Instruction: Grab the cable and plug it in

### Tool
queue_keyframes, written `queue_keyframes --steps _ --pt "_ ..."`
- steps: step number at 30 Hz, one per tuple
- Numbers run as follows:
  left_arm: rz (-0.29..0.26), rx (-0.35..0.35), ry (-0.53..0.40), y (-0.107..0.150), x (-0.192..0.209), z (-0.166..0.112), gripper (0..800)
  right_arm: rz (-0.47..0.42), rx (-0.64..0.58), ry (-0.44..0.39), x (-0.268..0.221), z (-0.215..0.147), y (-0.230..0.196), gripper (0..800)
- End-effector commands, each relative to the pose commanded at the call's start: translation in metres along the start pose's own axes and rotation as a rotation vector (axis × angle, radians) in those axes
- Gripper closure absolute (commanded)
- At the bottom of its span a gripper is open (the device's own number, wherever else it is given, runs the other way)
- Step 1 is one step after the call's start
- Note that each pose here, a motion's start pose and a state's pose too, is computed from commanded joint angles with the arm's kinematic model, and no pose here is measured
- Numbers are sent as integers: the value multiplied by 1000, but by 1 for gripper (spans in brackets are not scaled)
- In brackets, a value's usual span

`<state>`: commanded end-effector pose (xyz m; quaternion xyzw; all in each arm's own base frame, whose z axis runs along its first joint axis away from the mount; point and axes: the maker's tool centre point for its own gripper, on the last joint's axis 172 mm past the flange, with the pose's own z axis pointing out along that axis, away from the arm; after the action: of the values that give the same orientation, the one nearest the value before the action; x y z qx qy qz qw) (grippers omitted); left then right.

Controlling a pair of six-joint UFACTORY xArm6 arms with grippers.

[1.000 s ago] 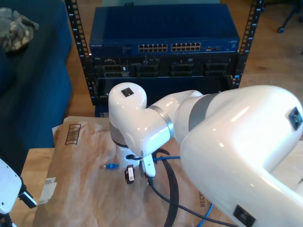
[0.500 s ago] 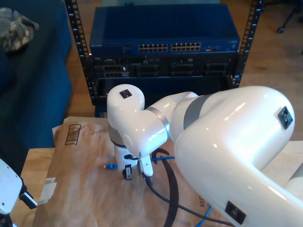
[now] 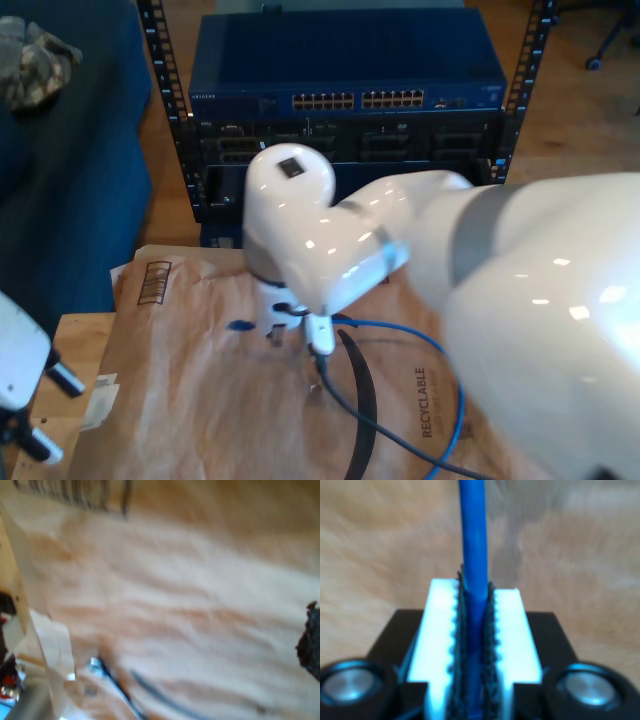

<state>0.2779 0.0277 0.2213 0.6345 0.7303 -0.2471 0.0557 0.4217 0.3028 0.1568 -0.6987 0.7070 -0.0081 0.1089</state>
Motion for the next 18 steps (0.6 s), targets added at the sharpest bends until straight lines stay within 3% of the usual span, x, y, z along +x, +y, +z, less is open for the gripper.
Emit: queue_keyframes --steps 5,9,13,18 --pt "62 1 32 22 -58 -8 0 93 37 8 75 -43 10 790" --pt "144 -20 -26 34 -135 -16 0 129 35 19 116 -75 24 791" --pt "181 -38 -110 47 -175 -25 0 163 57 6 131 -119 35 792" --pt "269 -99 -212 59 -240 -61 0 176 60 -31 129 -154 53 792"
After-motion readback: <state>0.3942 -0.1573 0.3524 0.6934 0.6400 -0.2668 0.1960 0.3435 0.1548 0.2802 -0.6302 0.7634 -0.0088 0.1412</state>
